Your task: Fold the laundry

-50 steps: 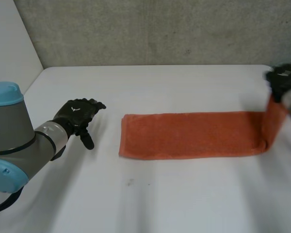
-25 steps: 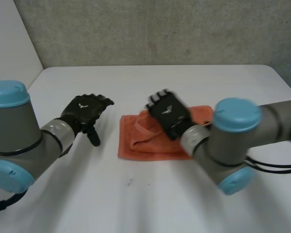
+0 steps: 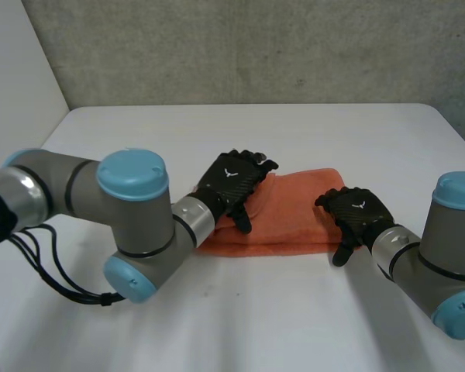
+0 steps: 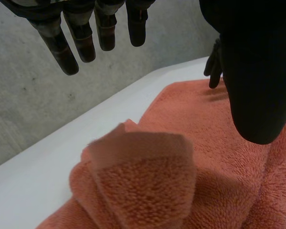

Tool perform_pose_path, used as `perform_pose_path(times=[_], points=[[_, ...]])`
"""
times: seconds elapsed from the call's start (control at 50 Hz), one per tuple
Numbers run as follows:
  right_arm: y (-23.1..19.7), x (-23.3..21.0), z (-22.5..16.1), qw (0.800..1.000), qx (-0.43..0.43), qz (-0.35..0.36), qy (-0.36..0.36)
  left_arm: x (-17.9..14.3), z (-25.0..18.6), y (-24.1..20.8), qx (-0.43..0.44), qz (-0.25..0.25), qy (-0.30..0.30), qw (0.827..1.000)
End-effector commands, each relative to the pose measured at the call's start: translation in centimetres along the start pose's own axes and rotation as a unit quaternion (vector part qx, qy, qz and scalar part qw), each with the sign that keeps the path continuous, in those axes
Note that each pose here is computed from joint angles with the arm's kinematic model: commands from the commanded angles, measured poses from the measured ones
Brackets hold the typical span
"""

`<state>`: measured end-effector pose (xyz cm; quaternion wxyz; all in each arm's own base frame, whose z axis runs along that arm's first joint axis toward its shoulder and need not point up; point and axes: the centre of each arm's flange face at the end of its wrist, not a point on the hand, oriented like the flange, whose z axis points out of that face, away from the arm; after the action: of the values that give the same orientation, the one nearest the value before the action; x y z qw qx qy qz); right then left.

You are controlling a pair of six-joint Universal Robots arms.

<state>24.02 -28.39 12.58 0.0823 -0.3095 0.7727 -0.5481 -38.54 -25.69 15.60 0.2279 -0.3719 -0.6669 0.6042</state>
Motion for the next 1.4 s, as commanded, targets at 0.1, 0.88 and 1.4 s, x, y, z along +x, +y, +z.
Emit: perform_pose_path(times=[0.1,0.88,1.4], points=[[-0.2,-0.4,0.2,1.0,0.013,-0.007,-0.003,-1.3,2.4,1.5,-0.001,0.002,-0.028,1.0],[-4.1,2.0,2.3,0.973,0.053,-0.2,0.1,-5.5,-7.1,-2.3,-0.047,0.0,-0.172,0.984],[-5.5,-19.2,1.4,0.912,0.212,-0.307,-0.169,-10.0,-8.8,-2.1,-0.047,-0.024,-0.232,0.971]])
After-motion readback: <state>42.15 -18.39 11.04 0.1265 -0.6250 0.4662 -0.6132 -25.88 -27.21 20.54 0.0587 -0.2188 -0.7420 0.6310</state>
